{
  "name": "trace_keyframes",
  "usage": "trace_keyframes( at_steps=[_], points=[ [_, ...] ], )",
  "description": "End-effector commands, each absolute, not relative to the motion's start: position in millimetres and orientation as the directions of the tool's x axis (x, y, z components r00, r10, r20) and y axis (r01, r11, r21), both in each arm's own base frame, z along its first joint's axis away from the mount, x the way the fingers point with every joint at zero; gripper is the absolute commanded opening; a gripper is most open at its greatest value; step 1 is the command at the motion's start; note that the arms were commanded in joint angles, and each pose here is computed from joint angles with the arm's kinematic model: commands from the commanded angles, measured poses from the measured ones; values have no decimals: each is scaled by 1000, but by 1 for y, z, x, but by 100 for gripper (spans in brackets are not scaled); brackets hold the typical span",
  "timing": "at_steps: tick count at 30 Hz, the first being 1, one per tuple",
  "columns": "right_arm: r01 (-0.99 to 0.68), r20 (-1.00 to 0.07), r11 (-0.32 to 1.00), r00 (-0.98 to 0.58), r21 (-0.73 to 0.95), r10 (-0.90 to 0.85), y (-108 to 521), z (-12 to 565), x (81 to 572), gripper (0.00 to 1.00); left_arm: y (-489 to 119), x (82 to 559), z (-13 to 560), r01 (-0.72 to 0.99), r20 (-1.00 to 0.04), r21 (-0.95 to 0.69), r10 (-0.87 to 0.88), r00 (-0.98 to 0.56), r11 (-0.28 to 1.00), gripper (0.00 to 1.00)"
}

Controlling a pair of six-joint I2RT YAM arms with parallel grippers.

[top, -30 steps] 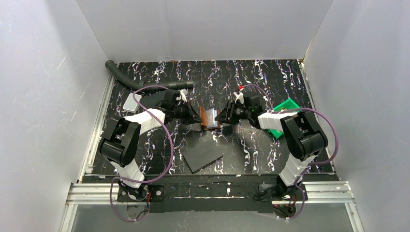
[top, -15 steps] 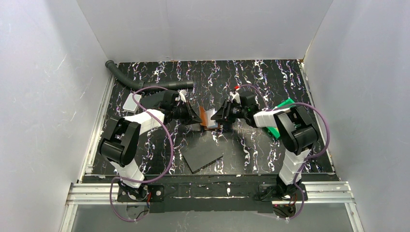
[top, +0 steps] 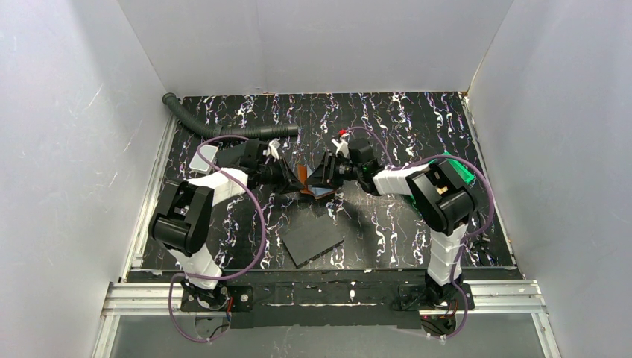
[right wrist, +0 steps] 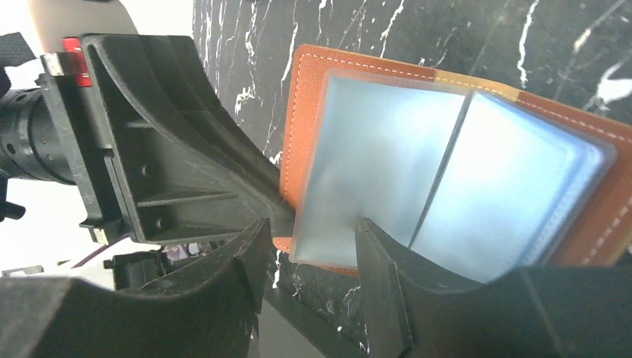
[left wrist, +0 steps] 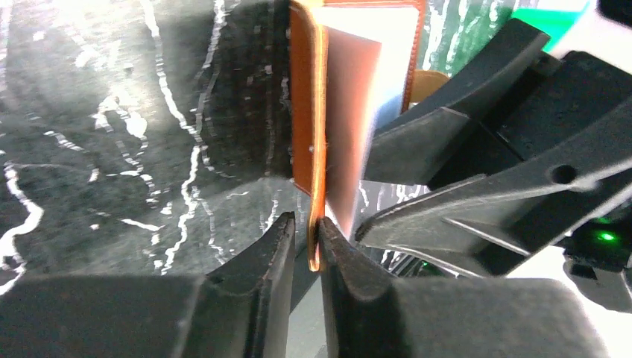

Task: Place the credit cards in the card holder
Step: Open the card holder at the center of the board.

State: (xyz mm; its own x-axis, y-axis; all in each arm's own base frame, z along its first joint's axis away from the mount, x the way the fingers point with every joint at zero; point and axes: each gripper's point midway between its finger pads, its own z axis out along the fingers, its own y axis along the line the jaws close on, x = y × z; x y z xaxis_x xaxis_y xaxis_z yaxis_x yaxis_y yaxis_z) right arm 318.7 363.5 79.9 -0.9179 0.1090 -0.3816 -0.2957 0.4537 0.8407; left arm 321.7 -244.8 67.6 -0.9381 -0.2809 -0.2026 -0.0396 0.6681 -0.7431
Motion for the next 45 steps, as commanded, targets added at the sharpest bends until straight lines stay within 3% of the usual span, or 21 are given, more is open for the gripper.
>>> trace_keyframes(
  at_steps=[1, 9, 15, 18, 21, 24, 28, 33, 39, 43, 45],
  points=[
    [-329, -413, 456, -906, 827, 97, 375, 71, 326, 54, -227, 301, 54, -74, -159, -703, -258, -953, 708, 25],
    [-315, -403, 487, -911, 815, 86, 371, 49, 323, 52, -228, 305, 65, -49, -170, -732, -252, -953, 680, 59],
    [-354, -431, 488, -901, 798, 50, 377, 53, 322, 49, -222, 306, 78, -20, -233, -730, -276, -932, 683, 64],
    [-393, -459, 480, -888, 785, 22, 381, 59, 319, 52, -215, 310, 86, -10, -281, -712, -299, -912, 702, 75],
    [-409, -468, 479, -884, 777, 4, 384, 61, 316, 59, -216, 316, 83, -26, -259, -700, -287, -922, 714, 78],
    [-425, -480, 462, -877, 778, 1, 386, 67, 314, 62, -220, 323, 67, -74, -202, -691, -290, -935, 719, 78],
    [-444, -488, 463, -872, 767, -29, 387, 67, 310, 63, -218, 330, 51, -114, -173, -658, -296, -939, 745, 71],
    [-451, -499, 505, -865, 736, -45, 378, 64, 312, 65, -201, 329, 34, -148, -167, -545, -279, -946, 826, 50],
    [-446, -505, 508, -863, 737, -24, 365, 76, 316, 69, -183, 318, 23, -135, -177, -454, -237, -955, 881, 38],
    [-463, -524, 484, -852, 742, -12, 364, 87, 320, 83, -187, 317, 22, -126, -172, -478, -233, -957, 869, 39],
    [-487, -537, 448, -843, 750, -18, 368, 93, 320, 84, -191, 318, 26, -115, -180, -501, -233, -956, 858, 41]
  ],
)
